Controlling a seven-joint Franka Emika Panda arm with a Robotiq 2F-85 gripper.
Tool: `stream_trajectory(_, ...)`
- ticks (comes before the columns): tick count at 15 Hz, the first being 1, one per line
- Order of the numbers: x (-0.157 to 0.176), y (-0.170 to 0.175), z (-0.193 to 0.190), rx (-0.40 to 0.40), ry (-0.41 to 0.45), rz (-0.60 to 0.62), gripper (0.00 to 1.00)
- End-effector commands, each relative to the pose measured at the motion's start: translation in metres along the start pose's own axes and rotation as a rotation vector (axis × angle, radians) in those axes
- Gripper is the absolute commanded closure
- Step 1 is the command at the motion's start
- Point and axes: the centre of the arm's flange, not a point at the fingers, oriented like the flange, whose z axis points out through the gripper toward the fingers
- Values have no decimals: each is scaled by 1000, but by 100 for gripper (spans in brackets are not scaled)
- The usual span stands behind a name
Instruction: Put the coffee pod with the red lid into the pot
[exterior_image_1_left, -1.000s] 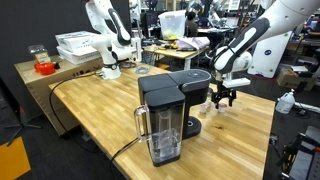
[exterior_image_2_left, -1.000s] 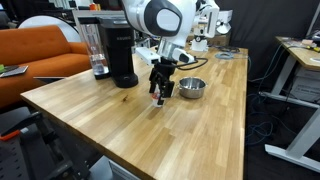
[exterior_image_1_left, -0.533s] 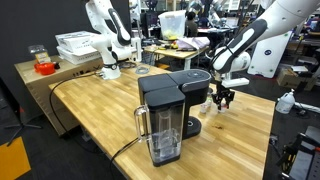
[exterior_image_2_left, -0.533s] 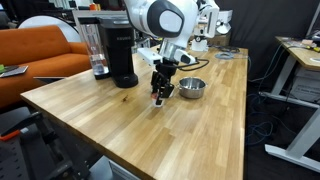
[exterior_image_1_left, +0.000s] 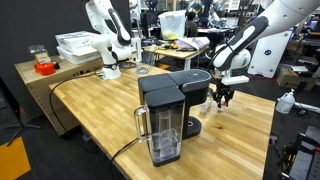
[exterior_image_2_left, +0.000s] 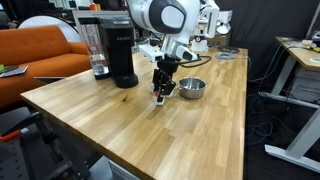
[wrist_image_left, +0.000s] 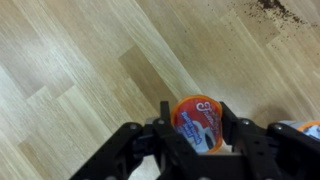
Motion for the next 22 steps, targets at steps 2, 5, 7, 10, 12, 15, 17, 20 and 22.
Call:
stream_trajectory(2,-6,0,-36,13,26,-11,77)
stream_trajectory(5,-2,-1,-60,17,71,5,77)
stream_trajectory(7,4,-3,-79,29,108,11,77)
stream_trajectory(10,15,-8,-109,38,169,13,77)
stream_trajectory(12,21,-11,-124,40,205,15,77)
stream_trajectory(15,29,-13,-142,57,243,30,77)
stream_trajectory(17,38,-12,-148,58,257,43,77)
stream_trajectory(20,53,-6,-154,53,268,61,77)
stream_trajectory(22,64,-3,-154,45,248,77,77)
